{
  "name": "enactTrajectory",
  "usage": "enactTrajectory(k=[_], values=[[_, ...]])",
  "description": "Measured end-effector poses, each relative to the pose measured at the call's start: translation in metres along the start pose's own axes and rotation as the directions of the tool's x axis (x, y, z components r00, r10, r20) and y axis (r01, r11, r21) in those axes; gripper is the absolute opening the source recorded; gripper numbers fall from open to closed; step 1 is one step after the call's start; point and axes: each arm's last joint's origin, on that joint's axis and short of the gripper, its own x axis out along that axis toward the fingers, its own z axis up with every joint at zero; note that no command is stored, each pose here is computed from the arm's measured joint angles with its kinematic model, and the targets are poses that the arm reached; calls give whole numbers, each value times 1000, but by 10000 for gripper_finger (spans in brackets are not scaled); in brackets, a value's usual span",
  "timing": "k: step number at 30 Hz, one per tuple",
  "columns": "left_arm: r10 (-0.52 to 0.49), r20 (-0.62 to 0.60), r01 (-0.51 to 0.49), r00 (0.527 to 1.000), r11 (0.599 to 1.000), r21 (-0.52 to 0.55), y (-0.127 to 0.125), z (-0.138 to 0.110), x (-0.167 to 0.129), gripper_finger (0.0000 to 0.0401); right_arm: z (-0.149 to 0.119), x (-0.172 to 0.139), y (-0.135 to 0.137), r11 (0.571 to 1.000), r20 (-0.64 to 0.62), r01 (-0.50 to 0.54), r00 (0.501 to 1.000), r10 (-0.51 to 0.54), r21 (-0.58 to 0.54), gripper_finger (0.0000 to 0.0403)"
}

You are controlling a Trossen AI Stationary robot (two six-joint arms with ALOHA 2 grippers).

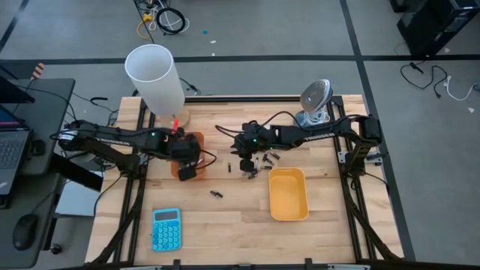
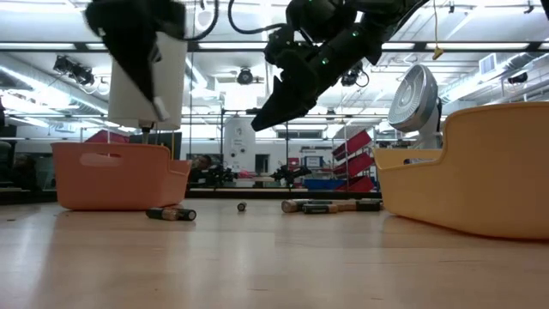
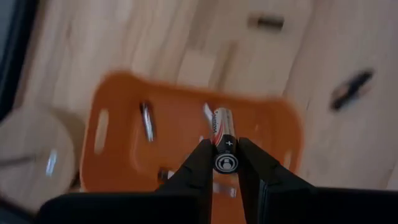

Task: Sort batteries
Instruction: Put the silver battery into the orange bin

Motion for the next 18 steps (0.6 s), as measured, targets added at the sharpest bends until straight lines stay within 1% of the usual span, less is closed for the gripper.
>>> enactTrajectory(k=[3, 6, 12, 14, 18], values=[[18, -59, -17, 998, 1000, 15, 1, -7, 4, 42, 0, 0, 0, 1000, 0, 0, 1000, 0, -1, 90], [29, -66, -28, 997, 1000, 14, 2, -10, 13, 42, 0, 0, 0, 1000, 0, 0, 1000, 0, -1, 90], [43, -62, -44, 997, 999, -24, 7, -14, 34, 42, 0, 0, -3, 1000, 0, 5, 1000, -5, 3, 90], [52, -76, -56, 996, 997, -45, 10, -16, 38, 42, 0, 0, -3, 1000, 0, 5, 1000, -5, 3, 90], [77, -79, -87, 994, 987, -134, 19, -13, 42, 42, 0, 0, -3, 1000, 1, 5, 1000, -5, 3, 91]])
